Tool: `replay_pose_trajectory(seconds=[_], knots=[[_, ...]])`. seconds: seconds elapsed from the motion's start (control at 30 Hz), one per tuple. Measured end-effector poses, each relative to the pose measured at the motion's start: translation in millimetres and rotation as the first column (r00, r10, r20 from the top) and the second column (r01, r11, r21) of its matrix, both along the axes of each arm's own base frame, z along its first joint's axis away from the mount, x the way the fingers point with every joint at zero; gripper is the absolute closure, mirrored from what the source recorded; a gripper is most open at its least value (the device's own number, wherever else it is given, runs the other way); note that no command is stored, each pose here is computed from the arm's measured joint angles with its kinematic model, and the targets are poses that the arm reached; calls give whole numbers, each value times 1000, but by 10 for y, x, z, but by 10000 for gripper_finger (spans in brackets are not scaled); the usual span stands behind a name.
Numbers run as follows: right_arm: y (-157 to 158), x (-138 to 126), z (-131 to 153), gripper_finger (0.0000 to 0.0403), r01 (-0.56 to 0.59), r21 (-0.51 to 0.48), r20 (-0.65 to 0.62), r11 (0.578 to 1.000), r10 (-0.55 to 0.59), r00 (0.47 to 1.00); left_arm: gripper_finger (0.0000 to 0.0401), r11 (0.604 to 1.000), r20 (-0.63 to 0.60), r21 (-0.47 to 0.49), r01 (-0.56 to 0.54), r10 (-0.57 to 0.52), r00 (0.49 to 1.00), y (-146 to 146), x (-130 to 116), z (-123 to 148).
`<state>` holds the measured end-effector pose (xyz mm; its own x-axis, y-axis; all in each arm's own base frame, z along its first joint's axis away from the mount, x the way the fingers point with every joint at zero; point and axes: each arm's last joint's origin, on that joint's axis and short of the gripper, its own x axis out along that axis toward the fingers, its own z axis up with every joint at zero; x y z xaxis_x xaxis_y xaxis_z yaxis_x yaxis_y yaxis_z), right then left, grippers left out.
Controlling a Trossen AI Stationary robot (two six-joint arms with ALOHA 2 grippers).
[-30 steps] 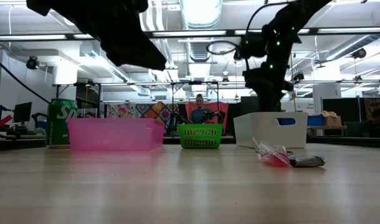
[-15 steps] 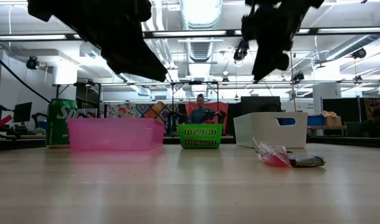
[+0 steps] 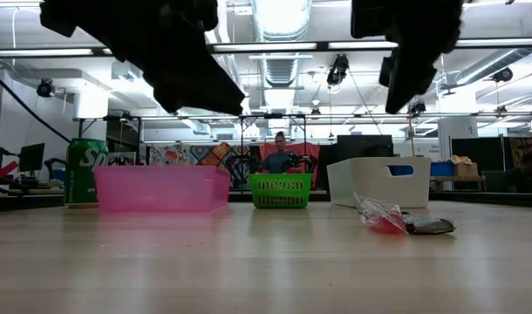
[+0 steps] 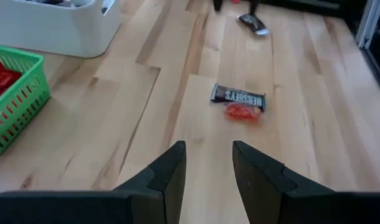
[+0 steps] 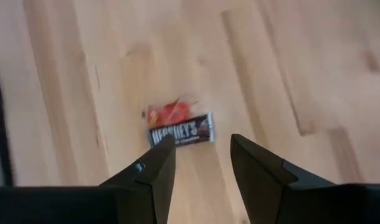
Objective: Sort candy
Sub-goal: Put the red gummy into the red bin
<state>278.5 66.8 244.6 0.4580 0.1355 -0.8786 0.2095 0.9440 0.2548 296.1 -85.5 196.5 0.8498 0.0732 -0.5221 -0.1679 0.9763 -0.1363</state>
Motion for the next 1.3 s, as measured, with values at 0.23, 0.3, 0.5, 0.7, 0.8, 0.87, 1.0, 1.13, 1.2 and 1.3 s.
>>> replay_pose_trajectory(seconds=[0.23, 0.3, 0.5, 0.7, 0.8, 0.87, 1.0, 1.13, 1.2, 1.3], knots=[[391, 118, -347, 259, -314, -110, -48, 943, 311, 949, 285, 1000, 29, -1, 26, -26, 999, -63, -20, 90], [438, 184, -442, 263, -322, -130, -41, 938, 319, 947, 285, 1000, 37, 4, 31, -31, 999, -67, -10, 113], [461, 324, -737, 264, -303, -187, -84, 934, 292, 953, 285, 999, 56, 28, 46, -47, 997, -78, 23, 183], [496, 420, -898, 265, -295, -185, -68, 937, 288, 955, 285, 998, 62, 36, 51, -53, 997, -82, 35, 209], [497, 463, -922, 270, -270, -184, -41, 945, 268, 963, 285, 998, 61, 37, 51, -53, 997, -82, 34, 209], [478, 480, -941, 274, -244, -201, -39, 949, 241, 970, 285, 998, 61, 37, 50, -52, 997, -82, 34, 208], [440, 502, -1002, 290, -226, -203, -55, 953, 219, 974, 285, 999, 62, 28, 45, -47, 997, -82, 34, 209], [419, 545, -1066, 322, -208, -202, -49, 957, 203, 978, 285, 999, 62, 25, 46, -48, 997, -93, 31, 208], [417, 558, -1073, 346, -207, -202, -42, 957, 203, 978, 285, 998, 66, 24, 52, -53, 996, -108, 20, 223], [416, 573, -1067, 384, -221, -209, -27, 953, 221, 975, 285, 998, 82, 19, 66, -67, 994, -137, -30, 294]])
